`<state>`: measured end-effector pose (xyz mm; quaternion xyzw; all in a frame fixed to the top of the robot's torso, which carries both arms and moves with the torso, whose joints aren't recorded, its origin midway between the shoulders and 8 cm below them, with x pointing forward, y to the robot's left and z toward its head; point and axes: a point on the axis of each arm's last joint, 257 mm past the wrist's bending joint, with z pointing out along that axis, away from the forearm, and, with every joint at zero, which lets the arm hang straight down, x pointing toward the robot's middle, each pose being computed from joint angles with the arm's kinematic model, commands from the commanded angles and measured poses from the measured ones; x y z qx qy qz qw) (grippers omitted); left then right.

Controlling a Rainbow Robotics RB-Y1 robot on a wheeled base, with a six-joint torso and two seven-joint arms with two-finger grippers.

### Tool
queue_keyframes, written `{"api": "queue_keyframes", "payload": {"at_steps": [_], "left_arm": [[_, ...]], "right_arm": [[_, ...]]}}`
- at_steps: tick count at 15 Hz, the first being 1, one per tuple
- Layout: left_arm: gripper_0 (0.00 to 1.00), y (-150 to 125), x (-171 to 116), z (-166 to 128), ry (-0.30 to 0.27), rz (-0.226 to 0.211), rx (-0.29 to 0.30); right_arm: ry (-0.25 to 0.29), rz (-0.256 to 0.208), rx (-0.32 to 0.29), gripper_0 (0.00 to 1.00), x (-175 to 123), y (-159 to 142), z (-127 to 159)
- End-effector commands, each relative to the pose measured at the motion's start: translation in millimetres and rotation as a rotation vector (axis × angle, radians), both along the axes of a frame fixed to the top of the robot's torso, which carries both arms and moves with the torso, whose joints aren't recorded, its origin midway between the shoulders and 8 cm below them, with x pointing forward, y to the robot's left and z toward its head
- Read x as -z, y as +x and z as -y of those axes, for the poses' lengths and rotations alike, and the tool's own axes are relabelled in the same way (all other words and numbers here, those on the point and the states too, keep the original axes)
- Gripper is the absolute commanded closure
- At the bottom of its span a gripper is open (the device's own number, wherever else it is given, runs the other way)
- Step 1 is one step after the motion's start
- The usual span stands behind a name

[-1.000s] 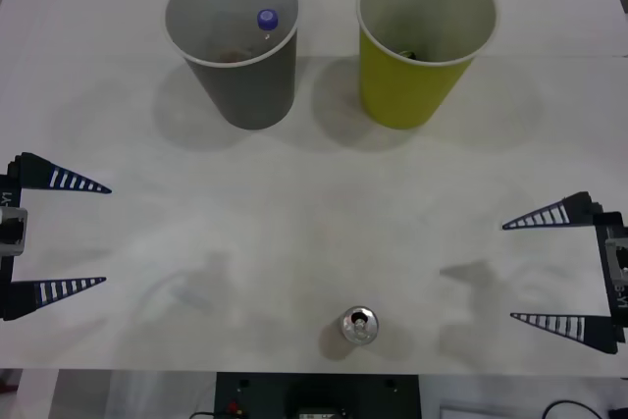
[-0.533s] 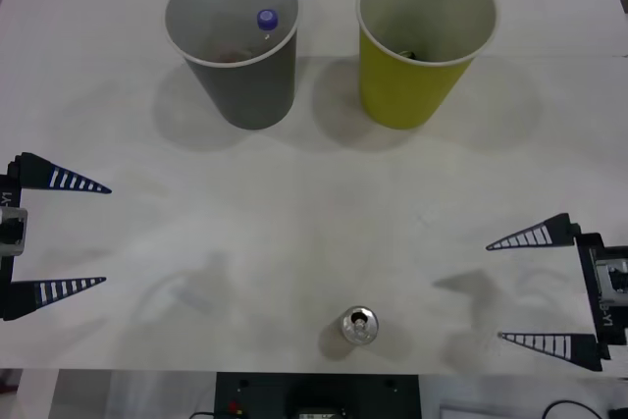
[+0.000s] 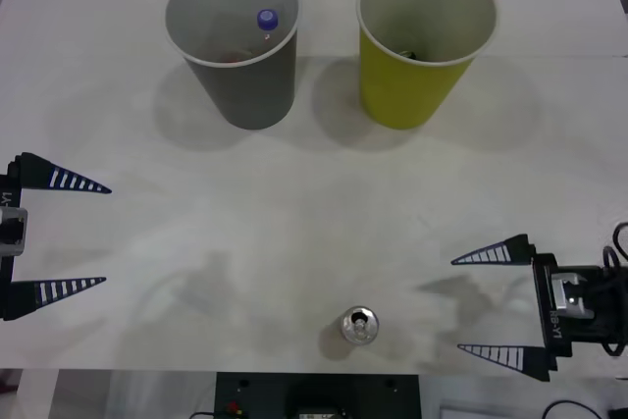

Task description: Put the can into the green bin and the plastic bottle into the gray bin

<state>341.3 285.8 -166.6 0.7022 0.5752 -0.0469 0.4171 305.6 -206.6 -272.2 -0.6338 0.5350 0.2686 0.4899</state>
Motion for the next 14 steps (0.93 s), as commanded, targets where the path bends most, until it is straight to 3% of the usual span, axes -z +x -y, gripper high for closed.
{"api": "queue_keyframes", "payload": {"at_steps": [1, 4, 14], "left_arm": [[0.0, 0.0, 0.0, 0.0, 0.0, 0.0, 0.0], [0.0, 0.0, 0.0, 0.0, 0.0, 0.0, 0.0], [0.0, 0.0, 0.0, 0.0, 0.0, 0.0, 0.0]], "right_arm": [[0.031, 0.048, -0.018, 0.0, 11.6, -0.6, -14.7], [0.048, 0.093, -0.035, 0.0, 23.3, -1.2, -24.7], [0.092, 0.087, -0.052, 0.0, 49.0, -0.1, -82.5]]}}
